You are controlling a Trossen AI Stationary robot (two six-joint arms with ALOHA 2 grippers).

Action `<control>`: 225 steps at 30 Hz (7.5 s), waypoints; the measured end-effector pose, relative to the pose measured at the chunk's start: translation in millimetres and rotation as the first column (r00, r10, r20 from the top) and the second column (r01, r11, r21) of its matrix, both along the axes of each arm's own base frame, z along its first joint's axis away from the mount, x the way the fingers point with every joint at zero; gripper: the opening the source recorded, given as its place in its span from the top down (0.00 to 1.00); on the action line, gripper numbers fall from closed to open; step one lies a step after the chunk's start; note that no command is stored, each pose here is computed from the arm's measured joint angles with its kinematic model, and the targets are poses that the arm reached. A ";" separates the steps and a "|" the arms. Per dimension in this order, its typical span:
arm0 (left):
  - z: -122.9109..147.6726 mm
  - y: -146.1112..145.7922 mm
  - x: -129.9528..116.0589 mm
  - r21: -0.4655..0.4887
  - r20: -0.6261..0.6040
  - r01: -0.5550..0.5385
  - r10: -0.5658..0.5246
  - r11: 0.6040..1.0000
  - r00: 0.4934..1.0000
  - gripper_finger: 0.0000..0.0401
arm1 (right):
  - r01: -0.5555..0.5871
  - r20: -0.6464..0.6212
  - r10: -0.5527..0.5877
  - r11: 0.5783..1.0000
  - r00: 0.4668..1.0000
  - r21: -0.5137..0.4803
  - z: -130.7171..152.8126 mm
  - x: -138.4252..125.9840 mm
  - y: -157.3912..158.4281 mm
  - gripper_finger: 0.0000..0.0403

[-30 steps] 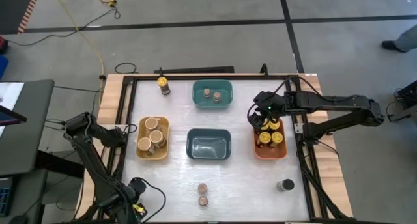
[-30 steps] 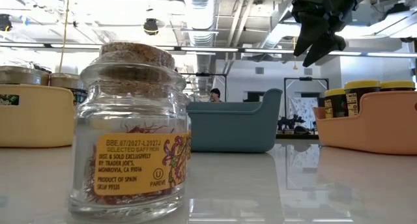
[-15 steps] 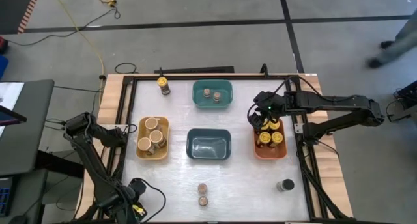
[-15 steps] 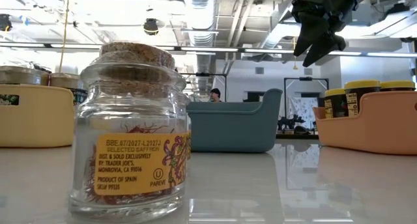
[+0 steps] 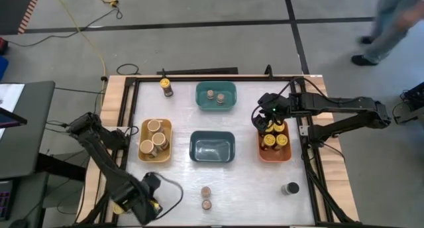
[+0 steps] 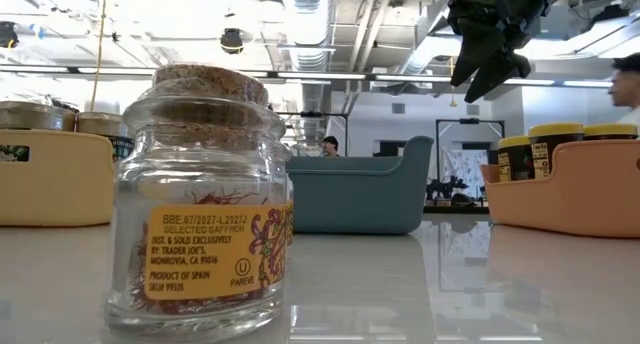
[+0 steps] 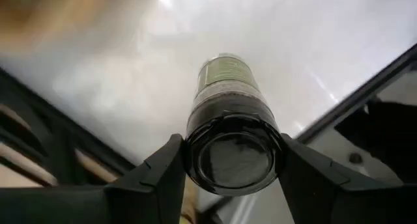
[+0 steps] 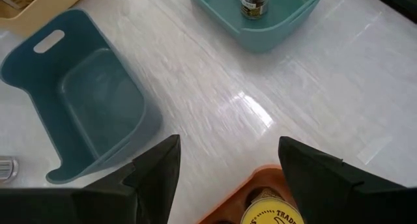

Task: Sort spices by type
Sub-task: Put the black seasoning bottle into the blue bin

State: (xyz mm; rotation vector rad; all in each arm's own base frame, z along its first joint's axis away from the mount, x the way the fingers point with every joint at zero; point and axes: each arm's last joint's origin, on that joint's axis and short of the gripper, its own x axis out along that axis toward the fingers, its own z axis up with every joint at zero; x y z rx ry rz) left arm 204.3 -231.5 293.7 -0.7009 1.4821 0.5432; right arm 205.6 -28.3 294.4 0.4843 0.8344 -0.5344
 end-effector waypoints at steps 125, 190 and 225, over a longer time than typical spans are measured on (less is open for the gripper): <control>30.9 167.9 -6.2 0.365 0.547 0.104 -0.303 0.925 0.780 0.23 | 0.158 -0.347 -0.115 0.983 0.931 0.099 67.4 39.4 135.8 0.29; 46.4 153.2 -25.3 0.306 0.691 0.063 -0.267 0.950 0.672 0.23 | 0.458 -0.545 -0.217 0.815 0.810 0.356 -68.3 -73.4 245.3 0.44; 40.1 156.7 -31.5 0.457 0.550 0.226 -0.473 0.860 0.688 0.23 | -0.054 -0.174 0.091 0.977 0.981 0.205 48.4 162.4 110.7 0.44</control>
